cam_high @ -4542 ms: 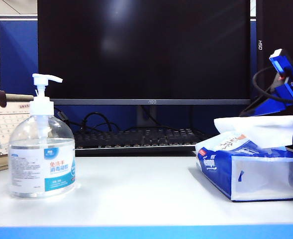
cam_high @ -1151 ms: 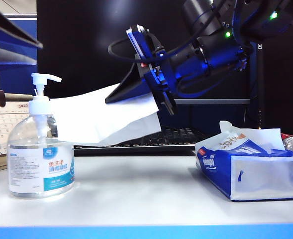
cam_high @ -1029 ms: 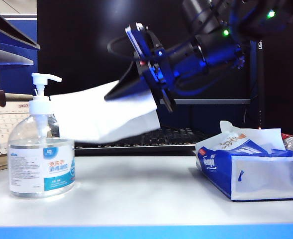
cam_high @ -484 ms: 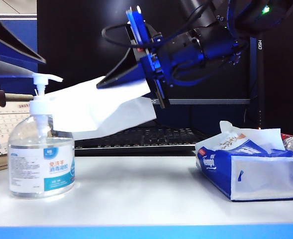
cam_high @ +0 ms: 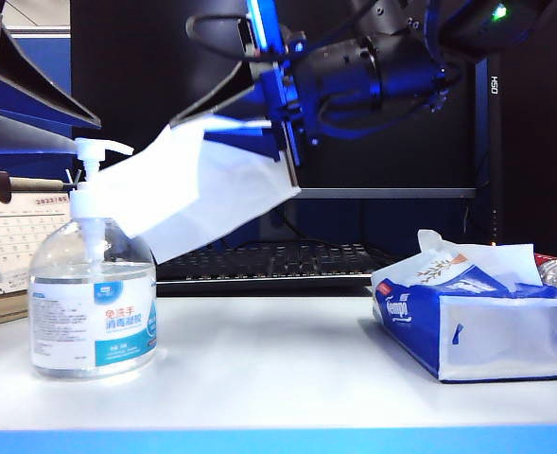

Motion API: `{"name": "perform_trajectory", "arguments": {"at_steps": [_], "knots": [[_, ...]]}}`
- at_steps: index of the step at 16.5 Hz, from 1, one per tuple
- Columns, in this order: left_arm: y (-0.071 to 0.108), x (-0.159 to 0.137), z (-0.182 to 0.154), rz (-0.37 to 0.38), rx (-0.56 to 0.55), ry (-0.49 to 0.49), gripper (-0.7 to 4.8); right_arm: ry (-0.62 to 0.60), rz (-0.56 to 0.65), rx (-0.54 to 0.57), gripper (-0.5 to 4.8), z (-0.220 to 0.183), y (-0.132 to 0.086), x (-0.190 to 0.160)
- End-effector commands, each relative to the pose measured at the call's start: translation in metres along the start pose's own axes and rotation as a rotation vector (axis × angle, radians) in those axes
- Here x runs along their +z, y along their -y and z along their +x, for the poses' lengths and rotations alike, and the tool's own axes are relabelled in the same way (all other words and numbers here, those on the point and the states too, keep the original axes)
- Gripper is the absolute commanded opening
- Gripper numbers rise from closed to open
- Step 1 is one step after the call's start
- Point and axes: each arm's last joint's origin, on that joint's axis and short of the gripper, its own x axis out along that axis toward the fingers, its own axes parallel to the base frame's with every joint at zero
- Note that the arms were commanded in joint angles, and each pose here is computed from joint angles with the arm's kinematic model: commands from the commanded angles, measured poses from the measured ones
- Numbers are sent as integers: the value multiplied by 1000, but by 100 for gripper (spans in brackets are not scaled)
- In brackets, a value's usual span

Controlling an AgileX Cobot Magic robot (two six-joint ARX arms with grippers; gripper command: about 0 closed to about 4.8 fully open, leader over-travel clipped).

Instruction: Pull out a tissue from the tissue dispenser, then press the switch of the alcohol sanitizer bottle to drop some sanitizer on the paper tissue, and finally place the treated tissue on the table.

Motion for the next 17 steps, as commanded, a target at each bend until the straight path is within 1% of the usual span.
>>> {"name": "perform_trajectory", "arguments": {"at_steps": [1,5,7,9,10,13,14,15,17], "knots": [[4,7,0,23,-26,13,157,1,-10,37,-5,-1,-4,4],[15,28,2,43,-64,17,157,-1,-8,36,-5,-1,-4,4],[14,26,2,38,-49,-3,157,0,-9,36,-5,-1,-4,4],[10,19,2,15,-20,-65,157,5,-14,34,-5,-1,-4,4],[9,17,2,18,-12,-83,152,8,-18,36,-5,-1,-4,5],[9,17,2,37,-13,-89,79,19,-29,35,-5,-1,-4,6],[10,18,2,46,-17,-81,6,18,-29,35,-5,-1,-4,6],[10,18,2,48,-20,-77,-5,19,-29,35,-5,-1,-4,6],[11,20,2,54,-32,-67,-6,18,-29,34,-5,-1,-4,6]]}}
